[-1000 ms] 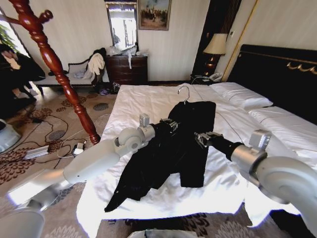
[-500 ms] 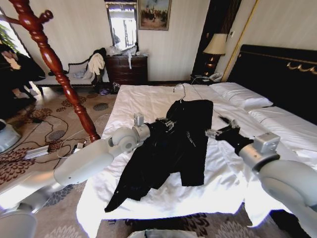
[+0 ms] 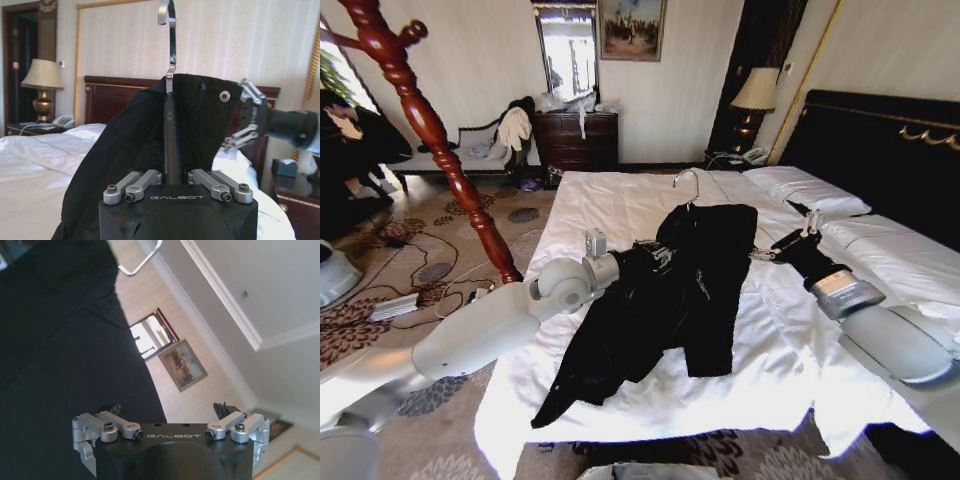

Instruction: Pick up the clothes from the bed and hang them on the clothes hanger.

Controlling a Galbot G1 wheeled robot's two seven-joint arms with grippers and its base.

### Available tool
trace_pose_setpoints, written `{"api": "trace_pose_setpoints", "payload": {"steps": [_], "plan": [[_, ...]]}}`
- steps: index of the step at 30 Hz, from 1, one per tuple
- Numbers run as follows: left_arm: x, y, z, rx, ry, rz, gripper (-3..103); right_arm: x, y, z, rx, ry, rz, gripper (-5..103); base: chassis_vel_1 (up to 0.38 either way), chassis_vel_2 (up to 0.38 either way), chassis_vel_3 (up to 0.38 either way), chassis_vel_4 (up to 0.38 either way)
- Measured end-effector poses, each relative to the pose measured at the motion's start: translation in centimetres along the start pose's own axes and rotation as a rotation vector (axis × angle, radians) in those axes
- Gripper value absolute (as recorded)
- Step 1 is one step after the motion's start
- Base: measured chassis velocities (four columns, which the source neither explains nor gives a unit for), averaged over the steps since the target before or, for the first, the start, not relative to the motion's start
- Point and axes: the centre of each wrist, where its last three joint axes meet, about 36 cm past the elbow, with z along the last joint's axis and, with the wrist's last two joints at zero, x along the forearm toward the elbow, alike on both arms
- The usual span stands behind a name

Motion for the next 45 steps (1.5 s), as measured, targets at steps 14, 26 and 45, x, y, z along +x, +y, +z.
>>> {"api": "trace_pose_setpoints", "payload": {"steps": [14, 26, 45], "plan": [[0.2, -2.3, -0.5, -0.038, 0.037, 0.089, 16, -0.3, 0.4, 1.4, 0.135, -0.017, -0.034, 100, 0.0, 0.0, 0.0, 0.0], [-1.0, -4.1, -1.0, -0.003, 0.041, 0.14, 16, -0.2, 0.5, 1.9, 0.257, -0.042, -0.031, 95, 0.0, 0.0, 0.0, 0.0], [-0.5, -4.8, -0.1, 0.087, 0.037, 0.142, 16, -0.6, -0.3, 3.2, 0.481, -0.128, -0.033, 25, 0.0, 0.0, 0.0, 0.0]]}}
